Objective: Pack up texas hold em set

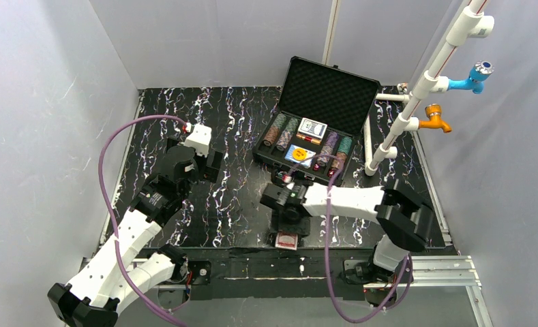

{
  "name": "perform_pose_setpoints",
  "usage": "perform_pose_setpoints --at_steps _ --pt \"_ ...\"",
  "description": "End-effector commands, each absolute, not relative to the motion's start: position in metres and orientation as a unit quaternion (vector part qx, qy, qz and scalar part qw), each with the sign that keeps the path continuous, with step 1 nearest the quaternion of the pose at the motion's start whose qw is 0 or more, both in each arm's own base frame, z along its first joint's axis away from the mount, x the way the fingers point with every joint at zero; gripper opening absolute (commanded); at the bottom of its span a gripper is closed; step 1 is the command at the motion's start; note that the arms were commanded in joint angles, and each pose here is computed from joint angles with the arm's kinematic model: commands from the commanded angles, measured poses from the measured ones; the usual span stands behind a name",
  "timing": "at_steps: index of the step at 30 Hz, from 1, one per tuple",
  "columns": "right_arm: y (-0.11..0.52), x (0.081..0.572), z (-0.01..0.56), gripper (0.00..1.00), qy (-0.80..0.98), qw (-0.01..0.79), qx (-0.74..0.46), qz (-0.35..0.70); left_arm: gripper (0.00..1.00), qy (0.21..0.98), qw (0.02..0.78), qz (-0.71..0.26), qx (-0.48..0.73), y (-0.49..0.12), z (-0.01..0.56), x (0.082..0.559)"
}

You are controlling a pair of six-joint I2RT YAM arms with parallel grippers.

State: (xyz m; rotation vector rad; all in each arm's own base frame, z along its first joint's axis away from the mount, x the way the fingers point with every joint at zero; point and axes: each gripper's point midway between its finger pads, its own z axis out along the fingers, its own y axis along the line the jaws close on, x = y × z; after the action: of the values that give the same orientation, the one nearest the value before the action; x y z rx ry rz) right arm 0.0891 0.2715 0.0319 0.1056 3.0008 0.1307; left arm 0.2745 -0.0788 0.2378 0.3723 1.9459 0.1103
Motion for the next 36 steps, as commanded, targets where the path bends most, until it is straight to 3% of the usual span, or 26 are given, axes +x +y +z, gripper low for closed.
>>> perform_pose_setpoints --at_steps 1,8,15,20,24,25,36 --pt "0.289 0.118 0.058 0.36 0.982 0.104 -0.159 0.023 0.98 0.816 0.554 0.052 0.155 -0.077 0.243 0.275" --pt "0.306 0.141 0.062 0.35 0.922 0.139 -0.359 0.034 0.98 0.819 0.550 0.055 0.157 -0.077 0.241 0.276" --pt "0.319 0.143 0.045 0.36 0.873 0.140 -0.463 0.062 0.98 0.822 0.544 0.058 0.160 -0.077 0.237 0.277" --pt "0.317 0.140 0.033 0.54 0.864 0.130 -0.482 0.060 0.99 0.824 0.541 0.058 0.162 -0.078 0.235 0.278" --pt "0.316 0.145 0.037 0.92 0.866 0.147 -0.474 0.057 0.99 0.825 0.537 0.058 0.164 -0.079 0.233 0.279" --pt "0.317 0.147 0.040 0.98 0.868 0.154 -0.469 0.058 1.00 0.825 0.537 0.057 0.164 -0.080 0.232 0.279" --pt "0.309 0.151 0.058 0.98 0.898 0.227 -0.364 0.093 0.99 0.827 0.534 0.058 0.167 -0.081 0.231 0.280"
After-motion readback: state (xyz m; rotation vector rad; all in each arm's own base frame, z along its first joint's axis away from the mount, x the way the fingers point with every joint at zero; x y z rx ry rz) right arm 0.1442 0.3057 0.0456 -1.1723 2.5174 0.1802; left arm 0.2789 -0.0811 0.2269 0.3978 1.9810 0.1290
